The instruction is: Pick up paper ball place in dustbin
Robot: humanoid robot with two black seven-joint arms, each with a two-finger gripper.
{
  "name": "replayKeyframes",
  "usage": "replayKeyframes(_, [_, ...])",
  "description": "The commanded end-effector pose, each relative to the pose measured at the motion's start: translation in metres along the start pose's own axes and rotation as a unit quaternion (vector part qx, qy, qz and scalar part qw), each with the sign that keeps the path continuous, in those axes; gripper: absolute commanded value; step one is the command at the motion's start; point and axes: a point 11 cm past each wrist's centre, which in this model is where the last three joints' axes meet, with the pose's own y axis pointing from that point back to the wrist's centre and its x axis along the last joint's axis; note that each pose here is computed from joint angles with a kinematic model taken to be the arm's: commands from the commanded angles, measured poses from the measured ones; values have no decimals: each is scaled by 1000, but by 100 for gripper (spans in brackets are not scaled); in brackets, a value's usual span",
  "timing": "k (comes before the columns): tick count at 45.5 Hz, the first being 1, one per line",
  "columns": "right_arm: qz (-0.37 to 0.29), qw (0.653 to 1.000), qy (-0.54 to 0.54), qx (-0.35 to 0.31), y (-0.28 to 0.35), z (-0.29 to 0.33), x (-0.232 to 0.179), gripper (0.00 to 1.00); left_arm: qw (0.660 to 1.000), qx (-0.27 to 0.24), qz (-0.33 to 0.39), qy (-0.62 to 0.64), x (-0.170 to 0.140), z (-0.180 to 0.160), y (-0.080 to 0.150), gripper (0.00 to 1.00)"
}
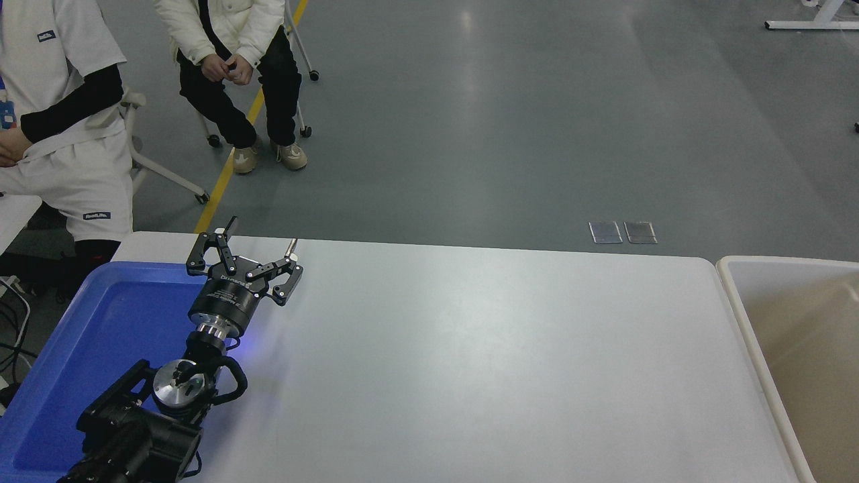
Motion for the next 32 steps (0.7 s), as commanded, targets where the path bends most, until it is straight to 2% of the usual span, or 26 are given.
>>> replayKeyframes(1, [-17,975,-190,118,15,-82,25,100,1000,0,1,0,0,0,0,99])
replayKeyframes(13, [-76,886,-370,270,55,-192,34,100,1000,0,1,0,0,0,0,99])
replayKeyframes(26, [-106,838,-441,303,66,-217,22,100,1000,0,1,0,0,0,0,99])
replayKeyframes(29, [-112,813,-479,312,66,-221,17,100,1000,0,1,0,0,0,0,99])
replayKeyframes(32, [-104,768,-533,339,70,-229,20,100,1000,0,0,0,0,0,0,99])
